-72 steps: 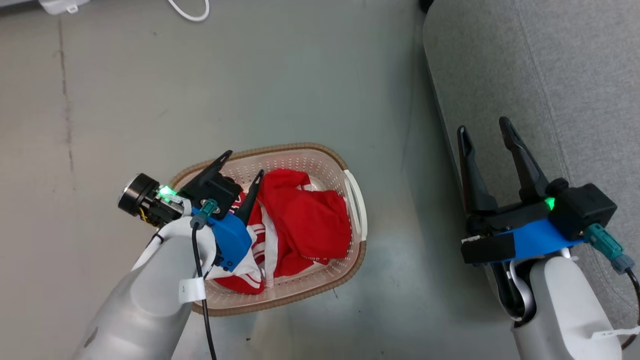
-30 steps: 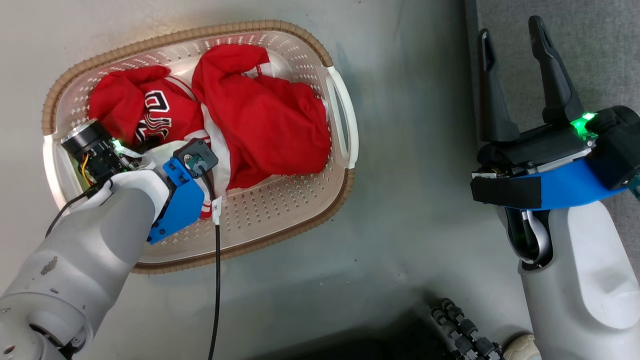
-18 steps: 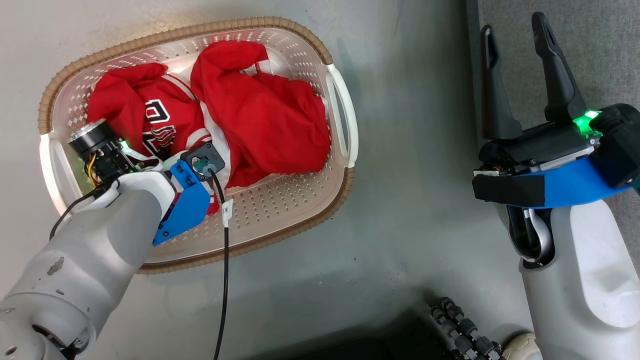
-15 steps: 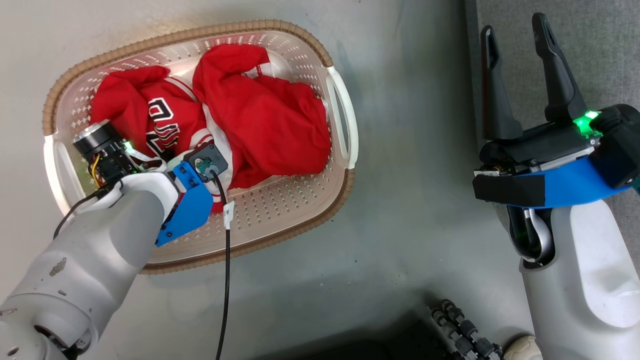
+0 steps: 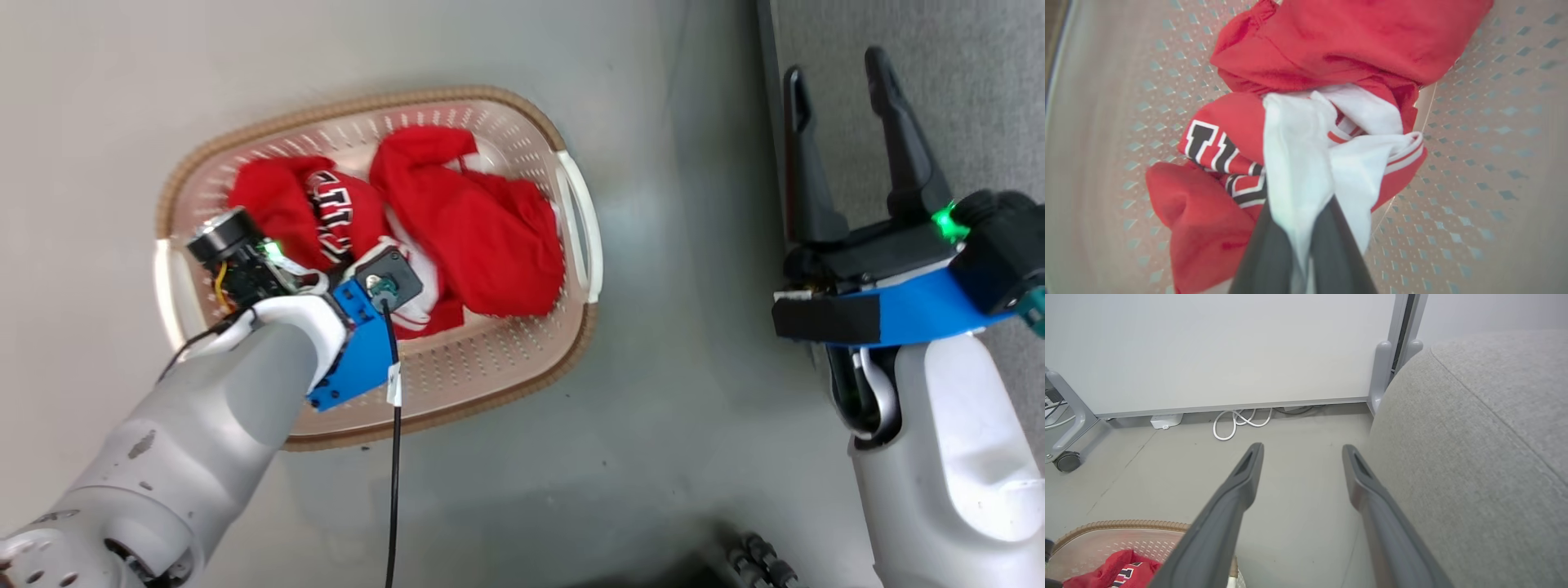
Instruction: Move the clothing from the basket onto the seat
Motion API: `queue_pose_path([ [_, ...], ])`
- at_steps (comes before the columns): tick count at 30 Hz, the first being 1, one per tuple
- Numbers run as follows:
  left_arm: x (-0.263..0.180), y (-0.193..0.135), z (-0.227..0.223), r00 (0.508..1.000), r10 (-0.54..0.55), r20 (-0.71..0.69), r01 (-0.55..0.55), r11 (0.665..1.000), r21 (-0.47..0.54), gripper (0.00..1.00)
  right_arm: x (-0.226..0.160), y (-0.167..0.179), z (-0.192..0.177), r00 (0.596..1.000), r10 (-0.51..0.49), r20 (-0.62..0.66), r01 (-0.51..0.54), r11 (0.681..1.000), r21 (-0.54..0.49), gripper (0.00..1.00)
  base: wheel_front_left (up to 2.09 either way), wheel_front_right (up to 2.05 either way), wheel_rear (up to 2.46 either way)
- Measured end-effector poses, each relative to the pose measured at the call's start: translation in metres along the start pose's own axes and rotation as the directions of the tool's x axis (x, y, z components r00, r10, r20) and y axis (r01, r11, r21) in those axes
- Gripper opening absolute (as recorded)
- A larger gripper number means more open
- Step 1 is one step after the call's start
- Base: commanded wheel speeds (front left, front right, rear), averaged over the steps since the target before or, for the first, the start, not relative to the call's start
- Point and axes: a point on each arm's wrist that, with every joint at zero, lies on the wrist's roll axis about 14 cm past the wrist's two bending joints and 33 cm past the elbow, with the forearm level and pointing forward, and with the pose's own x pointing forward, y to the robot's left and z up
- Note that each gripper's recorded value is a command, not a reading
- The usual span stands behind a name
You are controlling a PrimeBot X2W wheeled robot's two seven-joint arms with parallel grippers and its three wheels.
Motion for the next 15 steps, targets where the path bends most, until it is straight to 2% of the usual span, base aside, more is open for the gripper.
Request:
queue_pose_path([
  [7, -0.034, 0.010, 0.031, 0.989, 0.072, 0.129, -0.068, 0.997, -0.041, 0.00, -0.005, 0.012, 0.025, 0.999, 0.021, 0.044, -0.021, 1.000, 0.008, 1.00, 0.00, 0.00, 0.00],
  [15, -0.075, 0.023, 0.070, 0.948, 0.163, 0.272, -0.150, 0.986, -0.066, 0.00, -0.013, 0.026, 0.056, 0.993, 0.048, 0.104, -0.049, 0.999, 0.006, 1.00, 0.00, 0.00, 0.00],
])
